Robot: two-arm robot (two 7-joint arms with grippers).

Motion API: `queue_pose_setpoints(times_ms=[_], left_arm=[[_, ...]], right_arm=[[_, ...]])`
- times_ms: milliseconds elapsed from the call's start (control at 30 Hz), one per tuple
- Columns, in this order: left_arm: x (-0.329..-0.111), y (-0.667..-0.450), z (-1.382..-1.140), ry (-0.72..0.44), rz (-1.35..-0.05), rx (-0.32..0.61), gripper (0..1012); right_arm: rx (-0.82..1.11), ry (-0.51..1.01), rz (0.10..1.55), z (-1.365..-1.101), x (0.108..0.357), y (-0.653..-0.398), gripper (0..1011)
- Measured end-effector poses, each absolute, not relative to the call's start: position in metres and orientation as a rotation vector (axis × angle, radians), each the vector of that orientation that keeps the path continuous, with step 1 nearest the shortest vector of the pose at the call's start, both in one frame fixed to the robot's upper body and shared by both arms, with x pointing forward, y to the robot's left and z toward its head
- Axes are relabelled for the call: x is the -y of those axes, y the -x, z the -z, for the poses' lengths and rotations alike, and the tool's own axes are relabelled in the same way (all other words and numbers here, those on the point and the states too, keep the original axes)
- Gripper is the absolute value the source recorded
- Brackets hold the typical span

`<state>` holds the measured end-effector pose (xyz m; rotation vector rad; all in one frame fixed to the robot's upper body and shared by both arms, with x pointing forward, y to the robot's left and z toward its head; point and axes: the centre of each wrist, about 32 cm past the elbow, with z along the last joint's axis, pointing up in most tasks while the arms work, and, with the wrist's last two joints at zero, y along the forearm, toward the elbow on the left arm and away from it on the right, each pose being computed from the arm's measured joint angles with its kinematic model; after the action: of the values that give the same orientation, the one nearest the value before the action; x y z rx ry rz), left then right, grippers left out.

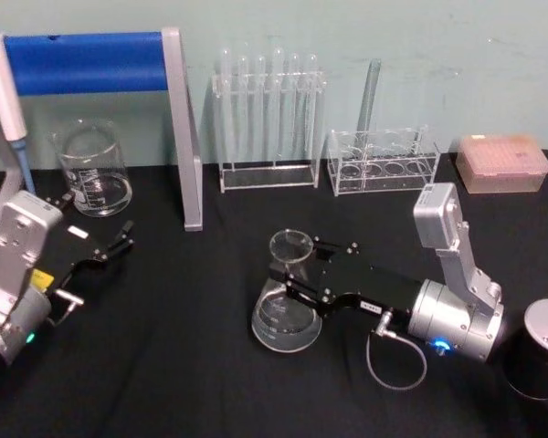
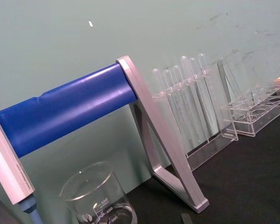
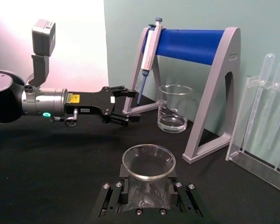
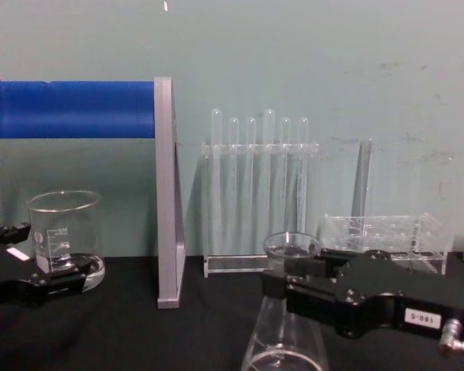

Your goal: Grasp the erlenmeyer flask with one hand, shake it three times, then place it back.

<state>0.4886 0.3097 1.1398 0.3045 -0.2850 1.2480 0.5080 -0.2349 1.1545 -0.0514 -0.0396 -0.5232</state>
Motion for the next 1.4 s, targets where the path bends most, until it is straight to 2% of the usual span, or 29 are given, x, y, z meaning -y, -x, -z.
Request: queue_pose_setpoints(times_ms=[1400], left_arm=[[-0.3097, -0.4886, -1.1398, -0.304, -1.248, 0.285, 1001]], right_arm=[[0.034, 0.076, 0.507, -1.147, 0.2308, -0.5085, 456]])
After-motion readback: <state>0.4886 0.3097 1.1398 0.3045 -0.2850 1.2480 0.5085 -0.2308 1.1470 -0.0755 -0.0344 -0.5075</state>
